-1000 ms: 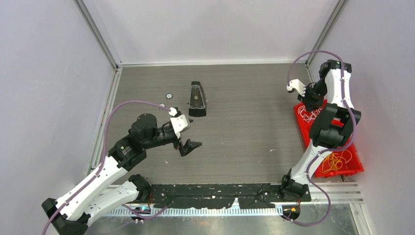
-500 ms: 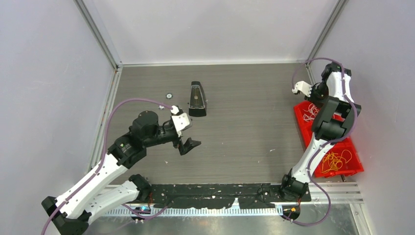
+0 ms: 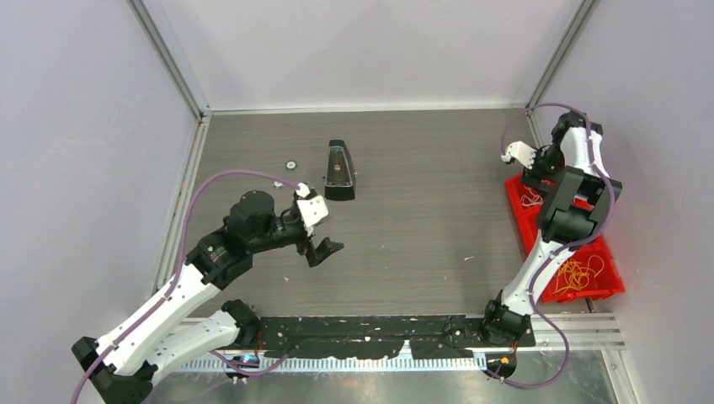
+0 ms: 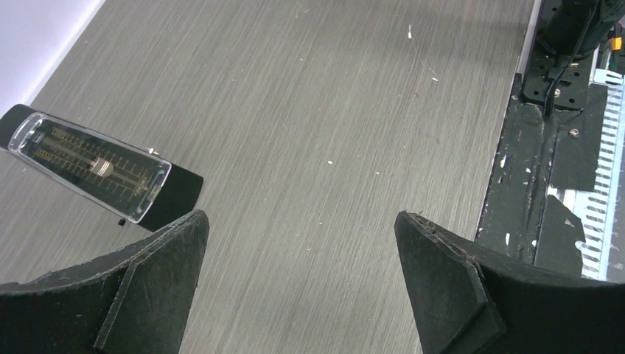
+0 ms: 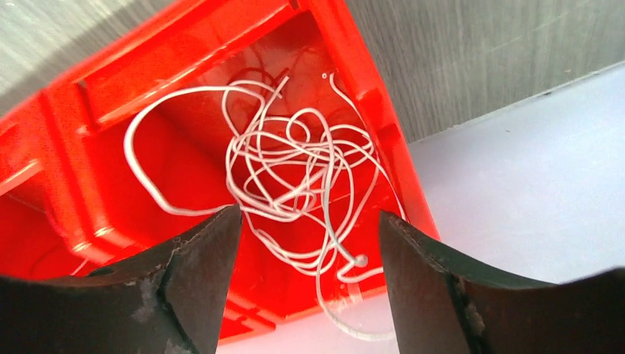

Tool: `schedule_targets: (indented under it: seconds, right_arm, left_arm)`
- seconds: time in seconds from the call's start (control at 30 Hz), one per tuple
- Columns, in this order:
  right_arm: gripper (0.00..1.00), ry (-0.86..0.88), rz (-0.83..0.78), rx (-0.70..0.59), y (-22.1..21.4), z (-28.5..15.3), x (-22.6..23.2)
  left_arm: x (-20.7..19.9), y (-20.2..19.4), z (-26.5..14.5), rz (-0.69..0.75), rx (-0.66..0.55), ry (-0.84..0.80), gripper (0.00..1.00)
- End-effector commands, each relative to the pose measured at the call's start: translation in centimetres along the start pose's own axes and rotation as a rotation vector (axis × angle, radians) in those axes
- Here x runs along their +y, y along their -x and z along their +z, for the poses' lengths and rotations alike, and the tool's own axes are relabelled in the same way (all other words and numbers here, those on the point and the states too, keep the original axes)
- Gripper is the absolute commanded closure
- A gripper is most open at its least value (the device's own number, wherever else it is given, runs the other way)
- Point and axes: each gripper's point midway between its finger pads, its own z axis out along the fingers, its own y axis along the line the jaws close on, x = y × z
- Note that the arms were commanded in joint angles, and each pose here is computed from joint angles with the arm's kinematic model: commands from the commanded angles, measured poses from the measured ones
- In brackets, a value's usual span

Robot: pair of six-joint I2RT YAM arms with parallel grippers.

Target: Untangle the cables

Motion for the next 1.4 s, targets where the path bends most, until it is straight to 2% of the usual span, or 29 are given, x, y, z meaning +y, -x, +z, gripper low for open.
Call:
schedule_targets:
  seconds: [0.0, 0.13, 0.27, 0.6, 0.8, 1.13, 1.37]
  right_arm:
    - [0.24, -0.100, 0.003, -0.111, 2.8, -7.2, 0.6]
    - [0.21, -0.127, 0.018, -0.157, 3.8, -9.1, 1.4]
    - [0.32, -0.160, 0.090, -0.131, 2.9, -10.3, 0.6]
    - [0.40, -0.239, 0.251, 0.028, -2.1, -9.1, -1.1]
    - [0.40, -0.256, 0.236, 0.138, -4.6, -7.4, -1.7]
    - [0.40, -0.260, 0.179, 0.193, -6.0, -5.4, -2.8]
    - [0.51, -0.220, 0.167, 0.177, -5.7, -3.4, -2.5]
  left_arm:
    - [0.9, 1.6, -0.8, 0.032, -0.048, 0.049, 0.00]
    - [1.0, 1.8, -1.3, 0.043, -0.056, 0.057, 0.00]
    - [1.1, 1.9, -1.7, 0.054, -0.057, 0.069, 0.01]
    - [1.1, 1.8, -1.5, 0.060, -0.061, 0.062, 0.00]
    - [1.1, 1.8, -1.6, 0.062, -0.055, 0.061, 0.00]
    - [1.1, 1.6, -1.3, 0.064, -0.042, 0.057, 0.01]
    - [1.3, 1.9, -1.2, 0.068, -0.041, 0.056, 0.00]
